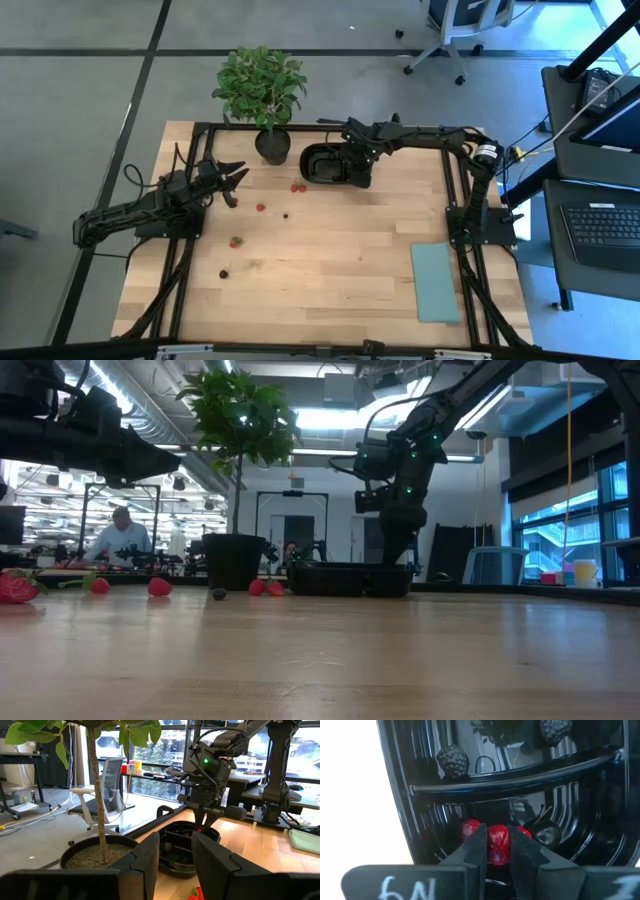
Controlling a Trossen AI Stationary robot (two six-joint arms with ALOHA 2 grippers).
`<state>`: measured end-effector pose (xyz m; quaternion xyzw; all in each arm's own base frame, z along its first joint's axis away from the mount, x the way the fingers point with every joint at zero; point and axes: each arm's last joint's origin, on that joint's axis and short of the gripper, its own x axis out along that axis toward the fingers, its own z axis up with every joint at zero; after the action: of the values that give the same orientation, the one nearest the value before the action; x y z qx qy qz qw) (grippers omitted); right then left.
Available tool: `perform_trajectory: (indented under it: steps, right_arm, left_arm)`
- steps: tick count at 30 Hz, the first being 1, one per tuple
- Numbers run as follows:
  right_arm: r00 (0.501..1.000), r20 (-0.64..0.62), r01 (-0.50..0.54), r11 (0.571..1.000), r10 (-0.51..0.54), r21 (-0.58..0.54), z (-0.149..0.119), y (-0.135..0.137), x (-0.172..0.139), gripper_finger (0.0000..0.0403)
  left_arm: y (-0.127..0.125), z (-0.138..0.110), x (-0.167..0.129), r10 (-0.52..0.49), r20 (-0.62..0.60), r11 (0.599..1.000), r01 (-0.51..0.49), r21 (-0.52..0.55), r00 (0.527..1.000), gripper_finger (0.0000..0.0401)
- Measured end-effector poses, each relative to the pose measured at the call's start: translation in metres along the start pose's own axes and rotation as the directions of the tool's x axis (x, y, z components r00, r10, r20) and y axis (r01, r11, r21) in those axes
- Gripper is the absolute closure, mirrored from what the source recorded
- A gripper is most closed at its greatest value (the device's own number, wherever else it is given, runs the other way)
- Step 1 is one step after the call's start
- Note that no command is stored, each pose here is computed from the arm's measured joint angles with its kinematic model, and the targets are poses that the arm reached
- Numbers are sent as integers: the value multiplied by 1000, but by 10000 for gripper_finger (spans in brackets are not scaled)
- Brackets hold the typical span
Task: Pick and placing Produce into tupperware
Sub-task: Put the red cherry into the black container, then put the top left strawberry into the black container
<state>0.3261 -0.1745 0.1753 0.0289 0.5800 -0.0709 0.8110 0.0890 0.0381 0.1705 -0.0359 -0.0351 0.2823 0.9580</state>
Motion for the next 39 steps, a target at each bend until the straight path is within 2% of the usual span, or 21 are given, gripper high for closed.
perform_trajectory:
  steps: [14, 25, 32, 35, 39]
  right_arm:
    - [1000, 5, 2, 1000, -2, 0, 1, 0, 0, 331]
    - [1000, 4, 2, 1000, -2, 13, 0, 0, 0, 236]
    - [1000, -14, -4, 1000, 4, 12, -1, 1, 0, 208]
    - [1000, -1, 0, 999, 0, 40, -1, 2, -10, 207]
    - [995, 98, 11, 999, -16, 50, 3, 9, -46, 207]
  left_arm:
    - [0, 0, 0, 0, 0, 1000, 0, 0, 1000, 291]
    - [0, 0, 0, 0, 0, 1000, 0, -1, 1000, 291]
    - [0, 0, 0, 0, 0, 1000, 0, -1, 1000, 291]
    - [0, 0, 0, 0, 1, 1000, 0, 0, 1000, 291]
    - [0, 0, 0, 0, 1, 1000, 0, 0, 1000, 291]
